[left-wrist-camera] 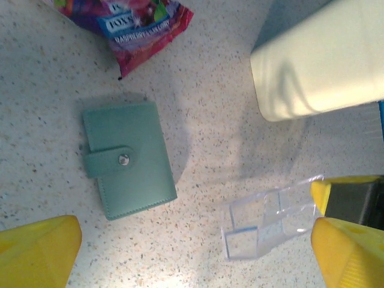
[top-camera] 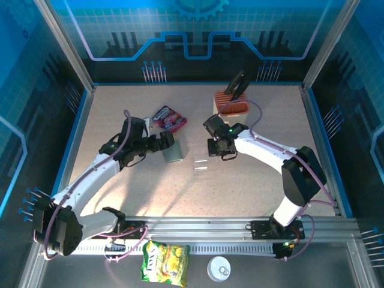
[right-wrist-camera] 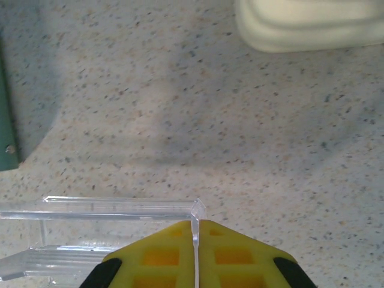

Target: Take the credit cards out of the card holder

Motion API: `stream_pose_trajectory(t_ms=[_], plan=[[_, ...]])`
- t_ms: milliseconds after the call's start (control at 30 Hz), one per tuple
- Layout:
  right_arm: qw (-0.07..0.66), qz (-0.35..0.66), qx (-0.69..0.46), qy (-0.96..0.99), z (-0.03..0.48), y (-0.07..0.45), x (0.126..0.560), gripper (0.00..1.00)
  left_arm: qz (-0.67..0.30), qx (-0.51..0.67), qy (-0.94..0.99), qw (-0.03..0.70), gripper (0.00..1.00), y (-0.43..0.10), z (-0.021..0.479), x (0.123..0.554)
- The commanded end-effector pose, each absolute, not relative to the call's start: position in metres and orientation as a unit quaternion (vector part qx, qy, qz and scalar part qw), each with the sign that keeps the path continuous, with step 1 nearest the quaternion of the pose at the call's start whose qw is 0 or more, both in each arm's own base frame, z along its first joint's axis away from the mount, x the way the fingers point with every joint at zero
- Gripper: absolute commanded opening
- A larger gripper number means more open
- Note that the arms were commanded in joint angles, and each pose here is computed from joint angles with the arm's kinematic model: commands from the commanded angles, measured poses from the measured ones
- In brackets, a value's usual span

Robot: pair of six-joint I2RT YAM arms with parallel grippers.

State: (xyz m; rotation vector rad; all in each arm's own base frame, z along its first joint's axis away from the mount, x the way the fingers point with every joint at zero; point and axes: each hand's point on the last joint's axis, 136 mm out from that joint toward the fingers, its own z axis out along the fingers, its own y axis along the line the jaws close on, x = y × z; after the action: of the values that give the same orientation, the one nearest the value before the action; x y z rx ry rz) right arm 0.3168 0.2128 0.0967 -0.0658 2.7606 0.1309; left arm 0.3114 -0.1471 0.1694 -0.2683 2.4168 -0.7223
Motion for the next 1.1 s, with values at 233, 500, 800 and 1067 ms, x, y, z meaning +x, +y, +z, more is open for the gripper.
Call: stream_pose_trajectory(t_ms=[233,500,800,1067], plan=[[0.197,0.02,-0.009,0.98,0.086,0.198,0.356,0.06,-0.271,-0.116,0.909,0.297,0.99,-0.155,0.16,0.308],[0.192,0.014,-0.004,0.981,0.076,0.196,0.381,0.06,-0.268,-0.116,0.91,0.294,0.99,-0.155,0.158,0.304],[0.175,0.006,0.007,0.985,0.064,0.191,0.408,0.06,-0.261,-0.119,0.911,0.296,0.99,-0.152,0.157,0.298],[0.159,0.001,0.017,0.987,0.062,0.186,0.411,0.12,-0.257,-0.122,0.912,0.296,0.99,-0.149,0.156,0.295]])
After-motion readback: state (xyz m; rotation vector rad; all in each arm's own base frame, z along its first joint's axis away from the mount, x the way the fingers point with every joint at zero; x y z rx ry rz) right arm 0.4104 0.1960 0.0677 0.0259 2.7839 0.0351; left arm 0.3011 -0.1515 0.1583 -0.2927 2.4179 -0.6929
